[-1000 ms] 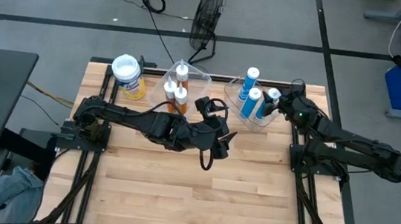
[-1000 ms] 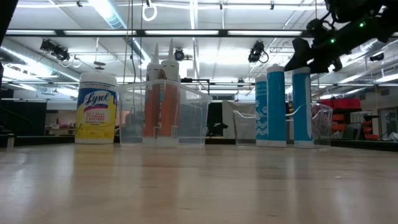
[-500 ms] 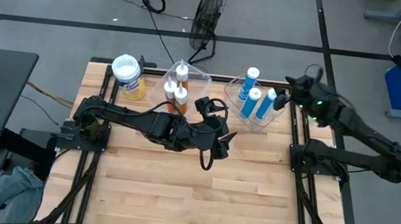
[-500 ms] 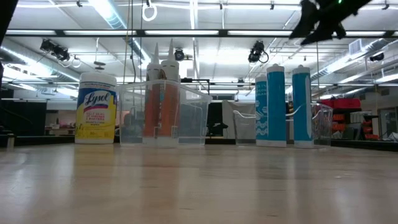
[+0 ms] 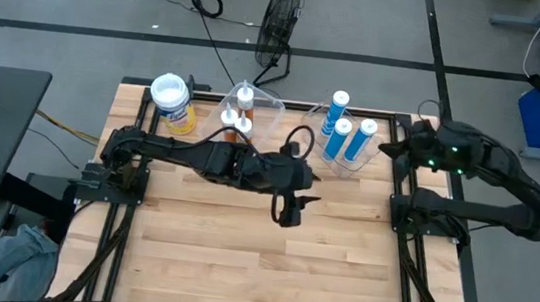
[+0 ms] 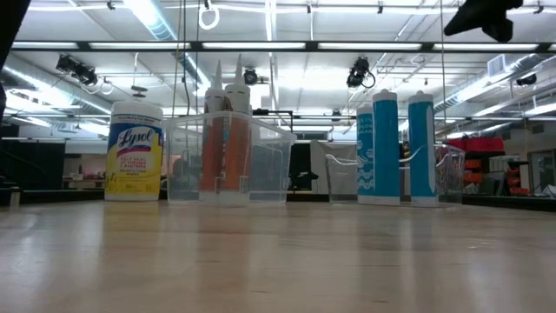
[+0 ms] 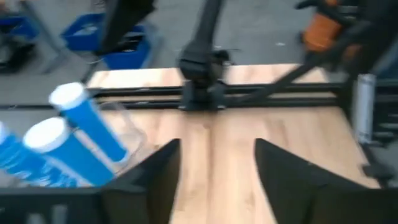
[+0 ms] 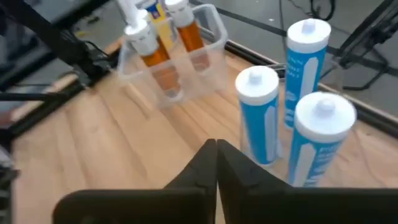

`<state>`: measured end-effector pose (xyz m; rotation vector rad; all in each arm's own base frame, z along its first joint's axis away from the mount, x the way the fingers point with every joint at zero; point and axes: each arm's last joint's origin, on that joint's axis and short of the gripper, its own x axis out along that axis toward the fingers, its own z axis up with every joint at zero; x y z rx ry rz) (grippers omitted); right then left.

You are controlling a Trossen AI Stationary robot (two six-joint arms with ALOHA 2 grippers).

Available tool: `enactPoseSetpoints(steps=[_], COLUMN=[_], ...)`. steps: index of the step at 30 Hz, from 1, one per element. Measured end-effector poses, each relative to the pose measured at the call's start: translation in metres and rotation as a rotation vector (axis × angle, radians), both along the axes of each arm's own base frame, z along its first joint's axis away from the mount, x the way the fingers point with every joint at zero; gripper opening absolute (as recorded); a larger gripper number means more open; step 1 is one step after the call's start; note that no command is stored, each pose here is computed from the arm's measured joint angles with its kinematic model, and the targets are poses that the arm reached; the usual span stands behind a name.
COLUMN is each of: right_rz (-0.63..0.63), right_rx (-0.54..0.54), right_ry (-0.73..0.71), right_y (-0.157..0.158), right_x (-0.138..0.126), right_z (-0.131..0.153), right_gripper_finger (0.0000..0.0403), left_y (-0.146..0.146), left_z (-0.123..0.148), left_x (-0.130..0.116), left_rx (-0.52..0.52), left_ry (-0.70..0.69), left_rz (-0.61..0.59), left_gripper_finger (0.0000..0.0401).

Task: Pick & place silicon tubes, Sealant and Lysol wipes
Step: Return to Home Position

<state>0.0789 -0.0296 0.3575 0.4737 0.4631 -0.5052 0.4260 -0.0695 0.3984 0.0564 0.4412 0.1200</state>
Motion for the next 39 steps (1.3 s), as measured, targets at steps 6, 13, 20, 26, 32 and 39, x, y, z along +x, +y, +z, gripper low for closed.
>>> enactPoseSetpoints(steps=[6,13,20,26,32,39], right_rz=[0.027,0.102,0.249,0.293,0.262,0.250], right_rx=[0.040,0.055,0.088,0.093,0.128,0.145], right_ry=[-0.072,-0.153,-0.096,-0.081,-0.114,-0.079], right_y=[0.008,0.012,0.023,0.032,0.033,0.034], right_x=[-0.003,0.013,0.046,0.071,0.090,0.109], right_z=[0.004,0.003,-0.005,-0.009,-0.011,-0.019], right_gripper_finger=[0.0014,0.0005,0.0002,0.0001,0.0001,0.0018], left_y=[0.002,0.008,0.019,0.047,0.078,0.085], left_z=[-0.019,-0.077,-0.077,-0.063,-0.067,-0.073], left_x=[0.004,0.016,0.003,-0.031,-0.082,-0.159], left_rx=[-0.033,-0.163,-0.161,-0.130,-0.142,-0.133], left_ry=[0.045,0.053,0.036,-0.005,-0.106,-0.179], left_rz=[-0.108,-0.164,-0.152,-0.170,-0.139,-0.112], left_gripper_finger=[0.0076,0.0011,0.0004,0.0004,0.0004,0.0005])
